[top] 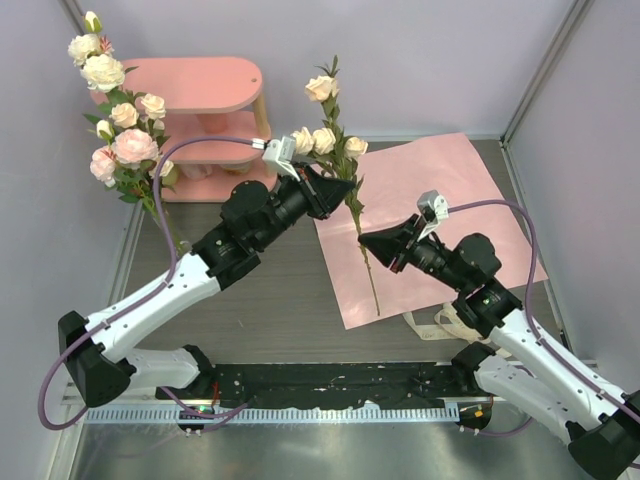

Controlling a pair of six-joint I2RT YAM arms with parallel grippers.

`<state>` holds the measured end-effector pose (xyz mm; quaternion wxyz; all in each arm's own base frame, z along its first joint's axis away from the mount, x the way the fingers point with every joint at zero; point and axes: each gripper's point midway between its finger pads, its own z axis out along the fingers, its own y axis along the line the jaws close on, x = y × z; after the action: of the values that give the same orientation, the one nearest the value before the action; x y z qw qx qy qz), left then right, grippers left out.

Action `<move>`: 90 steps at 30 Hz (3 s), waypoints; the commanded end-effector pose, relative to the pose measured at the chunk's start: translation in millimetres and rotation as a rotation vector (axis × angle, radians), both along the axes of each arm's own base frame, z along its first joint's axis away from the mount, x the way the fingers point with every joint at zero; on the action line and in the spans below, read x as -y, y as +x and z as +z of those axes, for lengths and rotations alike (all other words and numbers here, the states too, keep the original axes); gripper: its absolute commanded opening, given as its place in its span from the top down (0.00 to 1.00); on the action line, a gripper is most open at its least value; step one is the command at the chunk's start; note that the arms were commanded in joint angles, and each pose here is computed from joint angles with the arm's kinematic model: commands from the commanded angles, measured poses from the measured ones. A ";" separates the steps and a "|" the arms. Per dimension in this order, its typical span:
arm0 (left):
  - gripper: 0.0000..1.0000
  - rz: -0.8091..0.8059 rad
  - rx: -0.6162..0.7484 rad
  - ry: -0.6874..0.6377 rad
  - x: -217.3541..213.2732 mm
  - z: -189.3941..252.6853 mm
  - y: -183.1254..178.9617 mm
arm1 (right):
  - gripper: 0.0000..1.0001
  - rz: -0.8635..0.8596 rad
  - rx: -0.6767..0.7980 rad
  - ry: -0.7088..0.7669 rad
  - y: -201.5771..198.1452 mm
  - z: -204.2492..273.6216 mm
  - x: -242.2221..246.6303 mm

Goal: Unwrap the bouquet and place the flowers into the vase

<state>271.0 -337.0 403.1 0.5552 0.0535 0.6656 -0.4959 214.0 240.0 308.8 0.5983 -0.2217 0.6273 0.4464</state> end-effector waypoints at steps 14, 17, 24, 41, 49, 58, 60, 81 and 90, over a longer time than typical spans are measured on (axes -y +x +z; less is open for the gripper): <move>1.00 0.748 0.423 0.479 -218.8 70.4 -15.3 | 0.30 -0.319 -0.007 0.001 31.1 10.3 43.7; 1.00 0.914 0.464 0.505 -262.1 88.6 -27.6 | 0.30 -0.304 -0.027 -0.003 32.8 4.4 38.7; 1.00 1.188 0.539 0.661 -303.6 113.2 -28.8 | 0.30 -0.288 -0.036 0.007 33.9 1.3 34.8; 1.00 1.364 0.704 0.602 -344.4 126.0 7.8 | 0.30 -0.295 -0.037 -0.020 32.1 -4.8 37.4; 1.00 1.352 0.754 0.636 -344.4 130.8 5.3 | 0.30 -0.295 -0.032 -0.032 34.3 -4.8 36.7; 1.00 1.309 0.781 0.719 -340.0 122.1 6.3 | 0.30 -0.285 -0.037 -0.033 34.6 -6.8 34.2; 1.00 1.296 0.780 0.738 -339.0 119.5 6.1 | 0.30 -0.285 -0.037 -0.035 34.6 -7.6 34.2; 1.00 1.214 0.798 0.820 -331.4 108.2 3.1 | 0.30 -0.276 -0.050 -0.028 34.1 -9.6 32.2; 1.00 1.210 0.809 0.829 -329.6 114.8 4.4 | 0.30 -0.278 -0.056 -0.031 34.5 -11.5 32.2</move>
<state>285.1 -10.8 498.2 0.8446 0.0663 0.4804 0.2269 249.2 206.4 284.0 0.6217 -0.1304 0.6904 0.3461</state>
